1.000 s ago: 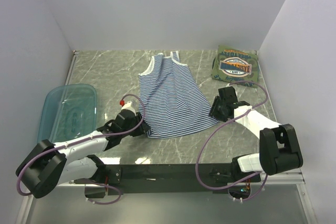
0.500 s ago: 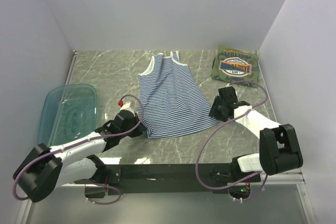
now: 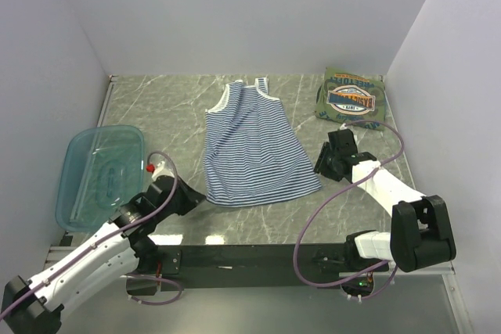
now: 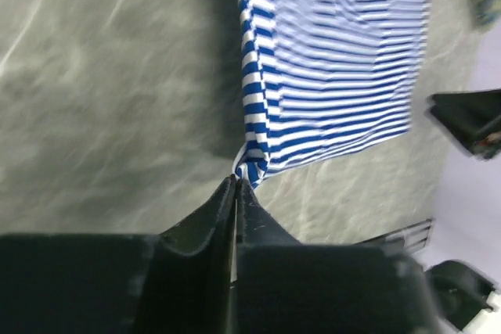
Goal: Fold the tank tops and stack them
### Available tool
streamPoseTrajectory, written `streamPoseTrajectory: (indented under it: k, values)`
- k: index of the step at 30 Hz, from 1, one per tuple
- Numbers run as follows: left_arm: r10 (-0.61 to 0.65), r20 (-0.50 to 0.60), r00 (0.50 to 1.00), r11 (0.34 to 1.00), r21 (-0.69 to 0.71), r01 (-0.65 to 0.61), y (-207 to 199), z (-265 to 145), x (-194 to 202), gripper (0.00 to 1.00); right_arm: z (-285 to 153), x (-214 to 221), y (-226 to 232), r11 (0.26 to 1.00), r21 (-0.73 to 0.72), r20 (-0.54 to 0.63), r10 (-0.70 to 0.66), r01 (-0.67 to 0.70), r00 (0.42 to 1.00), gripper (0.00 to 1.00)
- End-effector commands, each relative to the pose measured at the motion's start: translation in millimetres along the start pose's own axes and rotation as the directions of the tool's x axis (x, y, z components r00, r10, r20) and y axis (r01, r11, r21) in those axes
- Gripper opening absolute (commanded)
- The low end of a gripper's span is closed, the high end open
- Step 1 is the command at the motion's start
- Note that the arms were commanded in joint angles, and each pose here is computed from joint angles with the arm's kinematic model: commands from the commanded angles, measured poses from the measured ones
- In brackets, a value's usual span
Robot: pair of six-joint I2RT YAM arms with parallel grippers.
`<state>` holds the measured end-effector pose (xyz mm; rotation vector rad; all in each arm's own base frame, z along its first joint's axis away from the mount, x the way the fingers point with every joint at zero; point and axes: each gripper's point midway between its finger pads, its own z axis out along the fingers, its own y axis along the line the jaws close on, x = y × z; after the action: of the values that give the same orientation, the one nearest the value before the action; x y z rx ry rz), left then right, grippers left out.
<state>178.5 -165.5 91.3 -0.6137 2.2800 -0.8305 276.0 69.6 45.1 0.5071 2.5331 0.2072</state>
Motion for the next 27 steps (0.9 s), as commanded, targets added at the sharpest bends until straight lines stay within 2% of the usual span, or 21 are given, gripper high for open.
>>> streamPoseTrajectory:
  k: [1,3,7,8,11,14,16,21,27]
  values:
    - [-0.030,-0.106,0.994,0.994,-0.105,0.018,31,-4,26,0.13,-5,-3,-6,1.000,0.017,0.022,-0.005,0.004,1.000,0.50]
    - [-0.014,-0.129,0.992,0.992,-0.123,-0.002,32,-5,31,0.29,-5,-3,-7,1.000,0.019,0.018,-0.001,0.000,1.000,0.50]
    - [0.013,-0.119,0.993,0.978,-0.203,-0.037,35,-8,25,0.34,-6,-2,-7,1.000,0.024,0.010,0.005,-0.005,1.000,0.51]
    - [0.002,-0.121,0.993,0.971,-0.237,-0.031,35,-11,23,0.38,-6,0,-5,1.000,0.015,0.002,0.006,-0.006,1.000,0.51]
    - [-0.001,-0.092,0.996,0.956,-0.292,-0.026,37,-12,18,0.34,-3,9,-7,1.000,0.015,-0.027,0.020,-0.020,0.999,0.51]
    - [0.029,-0.073,0.997,0.940,-0.337,-0.052,46,-8,14,0.34,1,16,-11,0.999,0.031,-0.049,0.041,-0.039,0.998,0.51]
    - [0.045,-0.056,0.997,0.942,-0.329,-0.061,42,-1,10,0.35,2,20,-14,0.998,0.045,-0.058,0.051,-0.048,0.997,0.51]
    - [0.156,-0.089,0.984,0.939,-0.294,-0.176,38,22,13,0.32,3,26,-15,0.997,0.047,-0.074,0.058,-0.055,0.996,0.51]
    - [0.215,-0.031,0.976,0.955,-0.202,-0.217,24,34,5,0.33,6,30,-17,0.997,0.053,-0.090,0.053,-0.049,0.994,0.50]
